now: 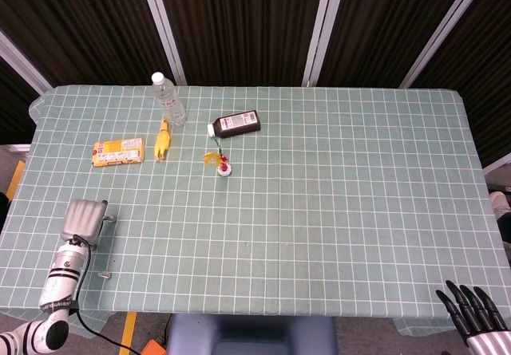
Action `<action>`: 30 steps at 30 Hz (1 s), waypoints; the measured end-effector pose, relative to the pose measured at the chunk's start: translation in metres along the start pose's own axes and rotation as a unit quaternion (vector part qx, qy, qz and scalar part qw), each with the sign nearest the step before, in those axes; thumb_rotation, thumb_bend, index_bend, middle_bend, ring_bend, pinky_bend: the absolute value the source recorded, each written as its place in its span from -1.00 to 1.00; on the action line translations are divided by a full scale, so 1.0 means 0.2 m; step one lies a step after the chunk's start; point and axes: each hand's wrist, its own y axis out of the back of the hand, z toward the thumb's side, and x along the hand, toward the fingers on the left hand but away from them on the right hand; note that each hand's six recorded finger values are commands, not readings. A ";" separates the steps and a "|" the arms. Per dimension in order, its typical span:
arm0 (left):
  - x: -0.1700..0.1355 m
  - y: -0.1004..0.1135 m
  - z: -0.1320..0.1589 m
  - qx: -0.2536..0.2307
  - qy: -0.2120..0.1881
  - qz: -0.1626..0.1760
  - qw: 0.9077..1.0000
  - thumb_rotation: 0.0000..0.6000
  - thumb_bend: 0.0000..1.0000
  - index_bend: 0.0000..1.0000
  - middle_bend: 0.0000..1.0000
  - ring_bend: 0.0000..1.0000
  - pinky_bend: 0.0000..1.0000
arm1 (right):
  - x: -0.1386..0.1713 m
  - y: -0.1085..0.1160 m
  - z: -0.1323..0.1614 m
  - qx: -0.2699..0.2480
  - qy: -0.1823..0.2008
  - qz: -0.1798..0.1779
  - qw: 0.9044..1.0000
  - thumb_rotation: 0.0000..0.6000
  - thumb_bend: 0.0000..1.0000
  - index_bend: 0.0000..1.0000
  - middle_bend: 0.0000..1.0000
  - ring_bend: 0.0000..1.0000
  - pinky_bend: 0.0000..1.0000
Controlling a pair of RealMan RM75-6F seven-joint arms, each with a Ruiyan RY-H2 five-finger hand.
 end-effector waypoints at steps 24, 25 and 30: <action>0.00 0.01 0.04 -0.007 -0.011 0.008 1.000 1.00 -0.22 -0.03 1.00 1.00 1.00 | 0.00 0.00 -0.01 0.000 -0.003 0.001 1.000 1.00 -0.64 -1.00 -1.00 -1.00 -1.00; 0.00 0.01 0.04 -0.007 -0.011 0.008 1.000 1.00 -0.22 -0.04 1.00 1.00 1.00 | 0.00 0.00 -0.01 0.000 -0.003 0.001 1.000 1.00 -0.64 -1.00 -1.00 -1.00 -1.00; 0.00 0.01 0.03 -0.011 -0.010 0.010 1.000 1.00 -0.22 -0.07 1.00 1.00 1.00 | 0.00 0.00 -0.01 0.001 -0.003 0.001 1.000 1.00 -0.64 -1.00 -1.00 -1.00 -1.00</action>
